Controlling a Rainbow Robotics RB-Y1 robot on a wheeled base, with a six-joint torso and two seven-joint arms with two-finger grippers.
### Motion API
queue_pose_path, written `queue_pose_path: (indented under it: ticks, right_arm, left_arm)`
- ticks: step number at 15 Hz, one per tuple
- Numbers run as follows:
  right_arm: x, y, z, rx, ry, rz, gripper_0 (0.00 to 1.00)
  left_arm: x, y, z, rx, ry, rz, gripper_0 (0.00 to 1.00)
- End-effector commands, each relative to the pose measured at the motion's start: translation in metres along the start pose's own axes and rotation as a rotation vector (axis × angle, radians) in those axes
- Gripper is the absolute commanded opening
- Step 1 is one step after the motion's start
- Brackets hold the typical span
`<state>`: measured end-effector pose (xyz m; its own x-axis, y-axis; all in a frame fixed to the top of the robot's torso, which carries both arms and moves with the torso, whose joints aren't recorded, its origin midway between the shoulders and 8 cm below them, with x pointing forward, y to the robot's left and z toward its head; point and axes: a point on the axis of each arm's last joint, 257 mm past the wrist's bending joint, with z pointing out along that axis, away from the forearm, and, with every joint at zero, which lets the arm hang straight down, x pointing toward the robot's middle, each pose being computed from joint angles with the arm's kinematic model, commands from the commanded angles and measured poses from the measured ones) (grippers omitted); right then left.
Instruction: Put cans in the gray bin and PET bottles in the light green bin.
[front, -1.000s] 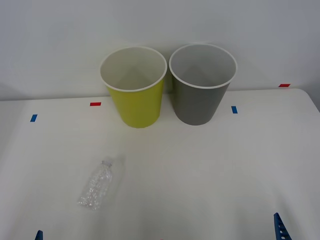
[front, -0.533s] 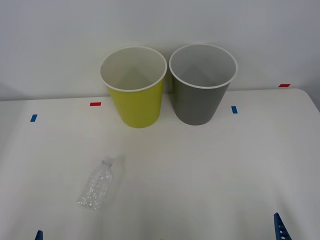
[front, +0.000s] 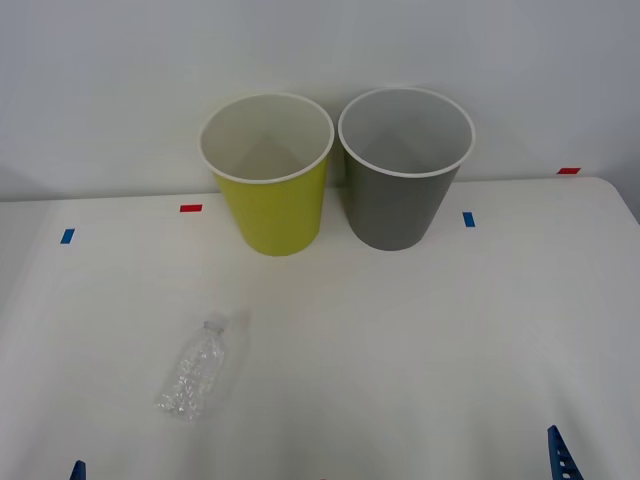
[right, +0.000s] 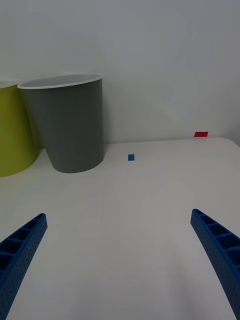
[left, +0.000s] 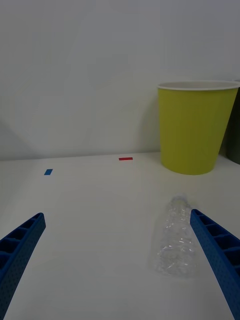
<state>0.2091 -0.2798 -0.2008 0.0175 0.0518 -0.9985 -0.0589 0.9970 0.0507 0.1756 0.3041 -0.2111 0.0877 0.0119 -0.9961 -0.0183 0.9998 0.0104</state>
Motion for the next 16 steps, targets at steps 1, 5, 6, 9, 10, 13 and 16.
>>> queue_pose_path:
  ticks: [1, 5, 6, 9, 10, 13, 16]
  right_arm:
    - [0.0, 0.0, 0.0, 0.0, 0.0, 0.0, 1.0]
    - [0.0, 0.0, 0.0, 0.0, 0.0, 0.0, 1.0]
    - [0.0, 0.0, 0.0, 0.0, 0.0, 0.0, 1.0]
    - [0.0, 0.0, 0.0, 0.0, 0.0, 0.0, 1.0]
    - [0.0, 0.0, 0.0, 0.0, 0.0, 0.0, 1.0]
    - [0.0, 0.0, 0.0, 0.0, 0.0, 0.0, 1.0]
    - [0.0, 0.0, 0.0, 0.0, 0.0, 0.0, 1.0]
  left_arm:
    - [0.0, 0.0, 0.0, 0.0, 0.0, 0.0, 1.0]
    - [0.0, 0.0, 0.0, 0.0, 0.0, 0.0, 1.0]
    - [0.0, 0.0, 0.0, 0.0, 0.0, 0.0, 1.0]
    - [0.034, -0.002, 0.004, 0.036, 0.05, 0.003, 1.0]
    - [0.032, 0.0, 0.007, 0.045, 0.042, 0.008, 1.0]
    - [0.033, 0.0, 0.017, 0.077, 0.049, 0.02, 1.0]
    - [0.035, -0.003, 0.038, 0.109, 0.106, 0.046, 1.0]
